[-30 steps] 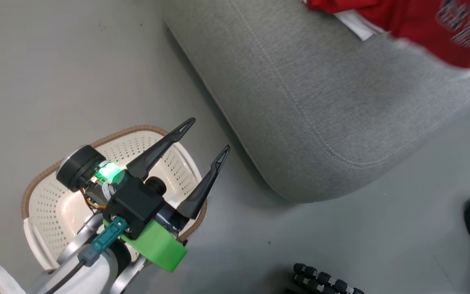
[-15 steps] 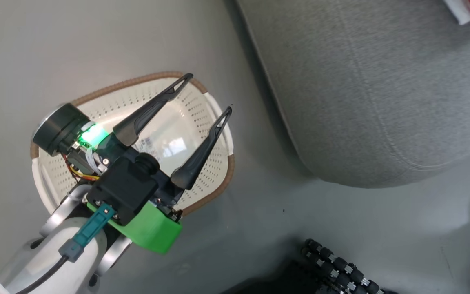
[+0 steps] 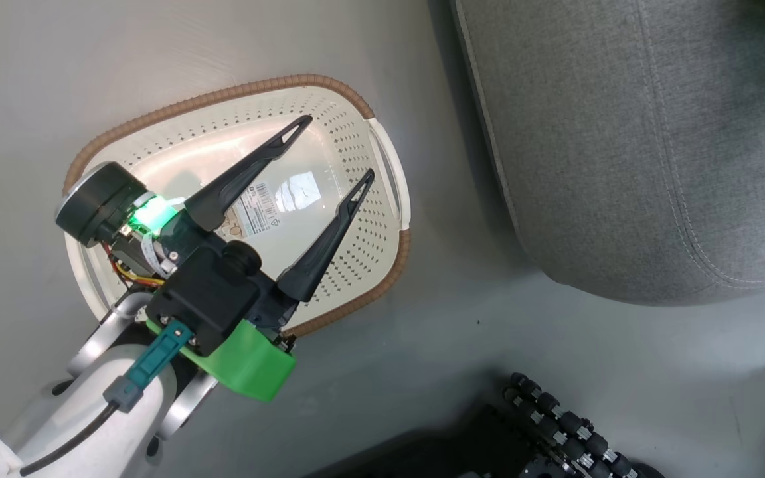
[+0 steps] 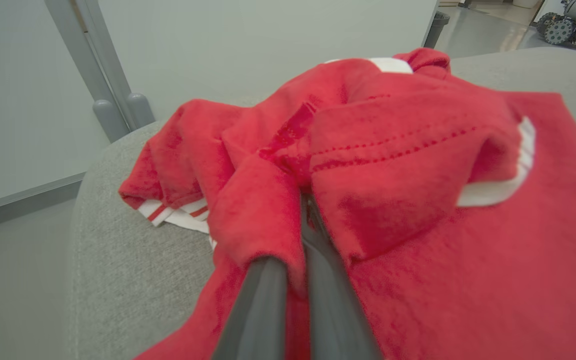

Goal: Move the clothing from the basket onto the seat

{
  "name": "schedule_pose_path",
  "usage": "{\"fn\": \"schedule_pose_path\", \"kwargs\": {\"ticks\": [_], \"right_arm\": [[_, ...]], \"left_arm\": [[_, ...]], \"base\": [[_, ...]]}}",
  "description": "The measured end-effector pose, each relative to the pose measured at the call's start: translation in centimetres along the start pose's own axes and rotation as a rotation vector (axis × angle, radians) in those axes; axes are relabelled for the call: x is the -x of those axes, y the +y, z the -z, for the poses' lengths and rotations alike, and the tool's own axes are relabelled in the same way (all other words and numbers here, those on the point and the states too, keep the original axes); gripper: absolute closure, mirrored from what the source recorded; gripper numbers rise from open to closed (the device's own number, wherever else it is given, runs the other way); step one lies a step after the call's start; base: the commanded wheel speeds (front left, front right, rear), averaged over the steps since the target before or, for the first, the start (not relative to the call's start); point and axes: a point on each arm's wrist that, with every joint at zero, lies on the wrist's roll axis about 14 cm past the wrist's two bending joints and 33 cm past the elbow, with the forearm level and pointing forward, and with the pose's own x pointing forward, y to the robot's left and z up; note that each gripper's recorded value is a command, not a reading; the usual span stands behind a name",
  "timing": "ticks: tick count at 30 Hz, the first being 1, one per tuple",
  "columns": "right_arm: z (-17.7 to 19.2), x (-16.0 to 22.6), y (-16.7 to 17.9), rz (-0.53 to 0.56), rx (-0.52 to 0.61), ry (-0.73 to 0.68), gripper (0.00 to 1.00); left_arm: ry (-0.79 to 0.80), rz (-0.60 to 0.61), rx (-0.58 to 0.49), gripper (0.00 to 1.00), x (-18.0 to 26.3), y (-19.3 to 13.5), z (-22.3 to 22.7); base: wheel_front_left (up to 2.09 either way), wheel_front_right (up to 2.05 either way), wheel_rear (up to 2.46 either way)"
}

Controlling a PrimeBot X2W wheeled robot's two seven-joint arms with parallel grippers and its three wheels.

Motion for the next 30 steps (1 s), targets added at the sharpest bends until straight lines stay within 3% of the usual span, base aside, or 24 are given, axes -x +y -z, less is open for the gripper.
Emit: {"fn": "schedule_pose_path", "kwargs": {"ticks": [1, 3, 4, 14, 30], "right_arm": [[0.0, 0.3, -0.2, 0.004, -0.001, -0.001, 1.0], [-0.1, 1.0, -0.7, 0.012, -0.005, -0.006, 0.29], [-0.2, 1.4, -1.0, 0.015, -0.005, -0.009, 0.0], [-2.9, 7.3, -3.1, 0.034, -0.011, -0.101, 0.0], [-7.3, 16.8, 4.6, -0.176, -0.052, -0.262, 0.0]], "left_arm": [[-0.001, 0.001, -0.002, 0.0, 0.0, -0.1, -0.1], [-0.014, 0.006, -0.006, 0.0, -0.1, -0.4, -0.7], [-0.018, 0.006, -0.007, 0.0, -0.1, -0.6, -0.9], [-0.078, -0.024, 0.004, 0.0, 0.7, -2.7, -4.2], [-0.163, -0.243, -0.047, 0.0, 5.3, -2.2, -9.1]], "base": [[0.0, 0.0, 0.0], [0.0, 0.0, 0.0], [0.0, 0.0, 0.0], [0.0, 0.0, 0.0], [0.0, 0.0, 0.0]]}}
